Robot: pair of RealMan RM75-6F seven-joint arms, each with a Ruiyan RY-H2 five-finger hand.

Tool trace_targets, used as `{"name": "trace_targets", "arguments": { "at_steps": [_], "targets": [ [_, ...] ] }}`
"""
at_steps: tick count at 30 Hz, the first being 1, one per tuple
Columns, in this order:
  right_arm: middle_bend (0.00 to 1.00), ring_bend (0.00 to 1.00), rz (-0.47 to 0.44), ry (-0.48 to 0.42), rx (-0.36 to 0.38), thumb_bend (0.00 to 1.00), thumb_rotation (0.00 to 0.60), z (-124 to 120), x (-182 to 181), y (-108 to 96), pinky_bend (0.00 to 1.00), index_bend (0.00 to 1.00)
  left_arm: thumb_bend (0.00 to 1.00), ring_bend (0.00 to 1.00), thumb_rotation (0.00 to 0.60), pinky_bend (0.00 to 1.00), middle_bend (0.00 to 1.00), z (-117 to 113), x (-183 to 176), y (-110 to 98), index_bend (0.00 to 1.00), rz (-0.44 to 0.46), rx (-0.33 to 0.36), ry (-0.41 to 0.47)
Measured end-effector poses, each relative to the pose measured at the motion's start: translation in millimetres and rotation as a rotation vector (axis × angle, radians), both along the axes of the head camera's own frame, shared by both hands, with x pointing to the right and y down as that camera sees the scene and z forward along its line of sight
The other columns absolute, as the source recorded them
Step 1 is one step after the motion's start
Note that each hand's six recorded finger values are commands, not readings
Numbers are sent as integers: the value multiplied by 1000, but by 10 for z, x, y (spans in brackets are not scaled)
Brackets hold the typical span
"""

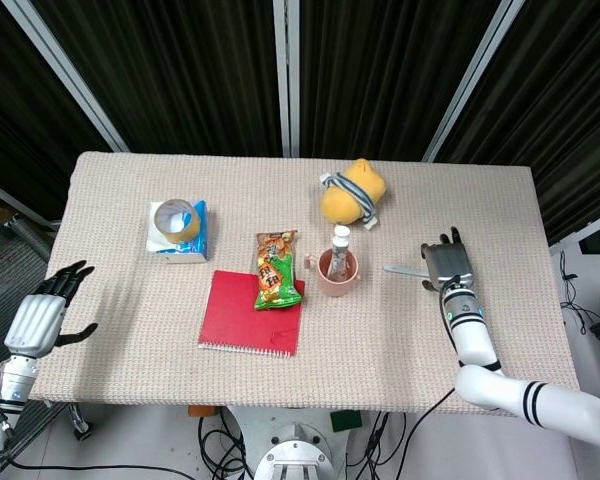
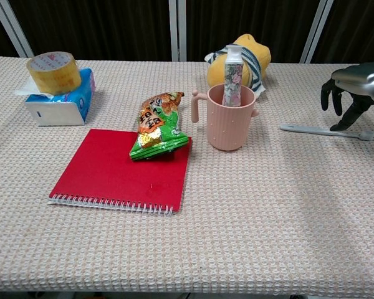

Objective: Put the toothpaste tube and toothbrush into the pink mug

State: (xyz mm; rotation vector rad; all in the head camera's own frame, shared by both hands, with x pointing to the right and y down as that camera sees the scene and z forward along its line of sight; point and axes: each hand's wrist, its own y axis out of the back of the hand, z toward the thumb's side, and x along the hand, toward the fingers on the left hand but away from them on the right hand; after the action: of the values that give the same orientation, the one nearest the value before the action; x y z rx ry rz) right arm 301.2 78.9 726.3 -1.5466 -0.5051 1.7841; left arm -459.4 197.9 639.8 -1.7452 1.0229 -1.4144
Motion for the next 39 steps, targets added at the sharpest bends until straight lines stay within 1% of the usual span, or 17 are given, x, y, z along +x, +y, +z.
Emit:
{"name": "trace_targets", "arguments": {
  "at_steps": [9,14,21,27,29,31,34,39],
  "targets": [
    [491,145,-25,27,-15,498,600,189,-77,1,0,440,159,90,600,218,51,3,-7,10,115,-5,-1,10],
    [489,145,-44,44,-10,501,600,238,-96,4,0,453,159,90,600,218,51,12,-30,10,115,-7,-2,-3],
    [490,146,-59,62,-19,507,600,297,-103,17,0,461,159,90,600,218,51,10,-19,13,116,-11,-5,16],
    [493,146,-66,72,-25,518,600,339,-96,31,0,477,158,90,600,218,51,12,-20,6,115,-7,-5,11],
    [495,146,-66,71,-25,533,600,350,-91,33,0,487,159,90,600,218,51,15,-19,6,115,-7,-6,11],
    [495,146,-65,71,-24,581,600,358,-86,32,0,488,159,90,600,218,51,18,-17,3,115,-6,-7,10],
    [496,146,-66,73,-24,619,600,365,-79,28,0,488,160,90,600,218,51,21,-13,-5,115,-4,-7,8],
    [496,146,-63,67,-26,639,600,357,-72,23,0,489,159,90,600,218,51,24,-5,-18,115,-1,-7,7]
  ]
}}
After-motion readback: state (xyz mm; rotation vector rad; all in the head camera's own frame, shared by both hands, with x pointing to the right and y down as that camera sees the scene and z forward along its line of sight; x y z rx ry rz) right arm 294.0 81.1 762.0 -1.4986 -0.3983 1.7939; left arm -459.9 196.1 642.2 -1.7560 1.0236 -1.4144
